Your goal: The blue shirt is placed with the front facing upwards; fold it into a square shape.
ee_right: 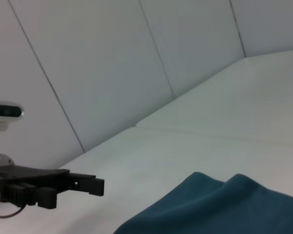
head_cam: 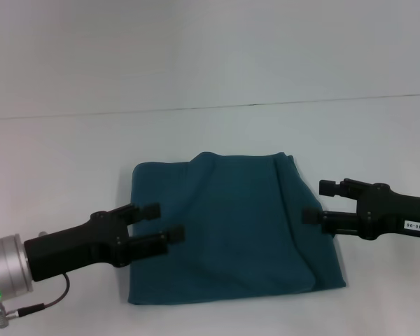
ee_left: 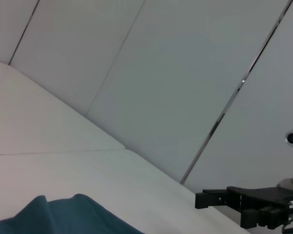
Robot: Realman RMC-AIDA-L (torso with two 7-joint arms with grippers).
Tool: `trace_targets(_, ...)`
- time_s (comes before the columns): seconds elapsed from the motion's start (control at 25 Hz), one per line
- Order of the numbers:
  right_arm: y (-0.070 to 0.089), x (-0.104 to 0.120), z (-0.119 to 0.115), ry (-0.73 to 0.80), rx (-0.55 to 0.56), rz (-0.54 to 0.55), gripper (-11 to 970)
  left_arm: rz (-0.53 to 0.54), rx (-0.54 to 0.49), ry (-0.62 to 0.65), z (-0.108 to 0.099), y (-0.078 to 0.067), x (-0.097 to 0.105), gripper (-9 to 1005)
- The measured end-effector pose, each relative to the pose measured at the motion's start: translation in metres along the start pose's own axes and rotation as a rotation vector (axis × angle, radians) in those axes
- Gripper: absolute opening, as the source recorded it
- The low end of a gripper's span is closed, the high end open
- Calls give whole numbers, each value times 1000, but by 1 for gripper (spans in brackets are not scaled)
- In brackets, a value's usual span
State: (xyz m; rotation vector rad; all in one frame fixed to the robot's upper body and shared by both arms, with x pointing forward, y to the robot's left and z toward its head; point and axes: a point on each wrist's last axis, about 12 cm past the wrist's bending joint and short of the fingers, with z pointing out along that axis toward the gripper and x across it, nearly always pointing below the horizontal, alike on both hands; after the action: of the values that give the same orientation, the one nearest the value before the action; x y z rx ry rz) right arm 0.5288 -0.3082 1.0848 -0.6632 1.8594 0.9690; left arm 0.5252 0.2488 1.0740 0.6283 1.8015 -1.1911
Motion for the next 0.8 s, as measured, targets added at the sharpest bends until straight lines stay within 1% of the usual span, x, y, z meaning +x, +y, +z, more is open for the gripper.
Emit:
trace_targets(0.4,4,5,8,67,-37,-10,924,12,32,48,7,-4,3,861)
trace_targets(0.8,4,7,9,69,-37,-3,924,17,38,63,10,-4,4,861)
